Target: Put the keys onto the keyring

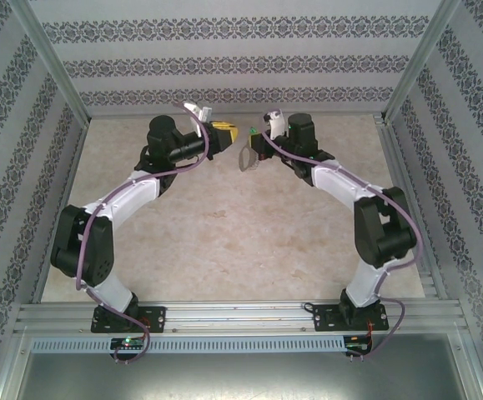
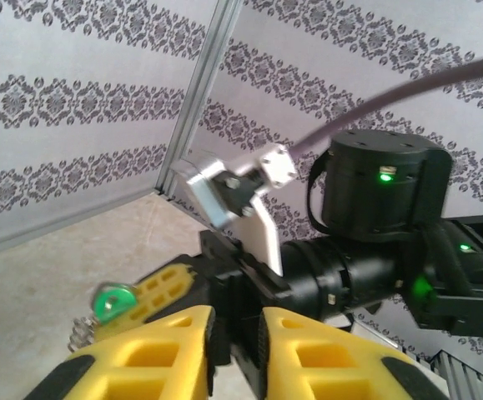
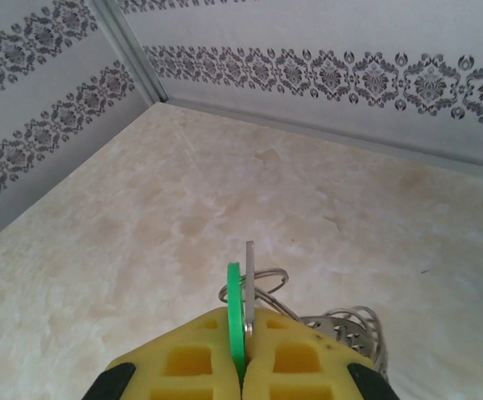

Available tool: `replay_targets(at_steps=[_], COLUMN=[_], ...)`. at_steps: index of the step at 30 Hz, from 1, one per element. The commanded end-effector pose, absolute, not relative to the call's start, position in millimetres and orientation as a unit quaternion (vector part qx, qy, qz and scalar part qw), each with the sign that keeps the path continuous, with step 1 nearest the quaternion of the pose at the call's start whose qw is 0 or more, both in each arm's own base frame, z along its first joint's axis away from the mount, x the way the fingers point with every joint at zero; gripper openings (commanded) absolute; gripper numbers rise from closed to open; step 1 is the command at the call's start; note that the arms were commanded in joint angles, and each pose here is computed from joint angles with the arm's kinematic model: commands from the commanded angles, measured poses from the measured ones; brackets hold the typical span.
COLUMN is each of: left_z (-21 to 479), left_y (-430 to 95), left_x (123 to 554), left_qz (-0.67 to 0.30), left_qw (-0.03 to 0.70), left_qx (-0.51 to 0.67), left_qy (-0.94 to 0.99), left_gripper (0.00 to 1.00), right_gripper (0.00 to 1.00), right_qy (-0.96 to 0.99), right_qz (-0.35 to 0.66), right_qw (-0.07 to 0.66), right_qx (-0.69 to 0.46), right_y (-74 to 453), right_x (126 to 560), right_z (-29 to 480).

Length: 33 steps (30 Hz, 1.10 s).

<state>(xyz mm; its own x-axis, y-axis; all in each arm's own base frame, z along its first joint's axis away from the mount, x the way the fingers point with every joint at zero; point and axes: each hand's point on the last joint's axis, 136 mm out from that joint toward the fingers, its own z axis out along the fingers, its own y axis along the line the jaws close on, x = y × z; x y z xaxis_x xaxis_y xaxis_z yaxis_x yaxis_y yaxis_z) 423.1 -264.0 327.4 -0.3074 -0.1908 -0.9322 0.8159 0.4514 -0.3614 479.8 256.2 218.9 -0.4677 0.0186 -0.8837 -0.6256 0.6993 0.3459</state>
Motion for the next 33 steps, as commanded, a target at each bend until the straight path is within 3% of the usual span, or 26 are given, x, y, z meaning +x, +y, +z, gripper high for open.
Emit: replay_targets(at_steps=[1, 7, 18, 33], left_z=[340.1, 336.2, 327.5, 319.6], left_y=[-252.2, -248.4, -249.4, -253.2], left_x=[418.3, 418.4, 416.9, 410.5], left_qz=[-0.449, -0.442, -0.456, -0.477], left_qw=[0.557, 0.555, 0.536, 0.502], left_qx=[0.238, 0.235, 0.223, 0.214], left_qy=[0.657, 0.665, 0.675, 0.688], left_gripper=[0.25, 0.29, 0.34, 0.51], right_gripper=[0.00, 0.00, 0.00, 0.00], right_qy=[0.770, 0.790, 0.829, 0.884], right_qz=[0.362, 0.366, 0.373, 0.375], right_qw=[0.494, 0.466, 0.391, 0.254], right_qx=[-0.180, -0.159, -0.142, -0.116], right_y=[259.7, 250.0, 242.6, 246.5], right_x=[495.7, 486.0, 419.6, 339.8], right_z=[235.6, 193.8, 131.2, 44.5])
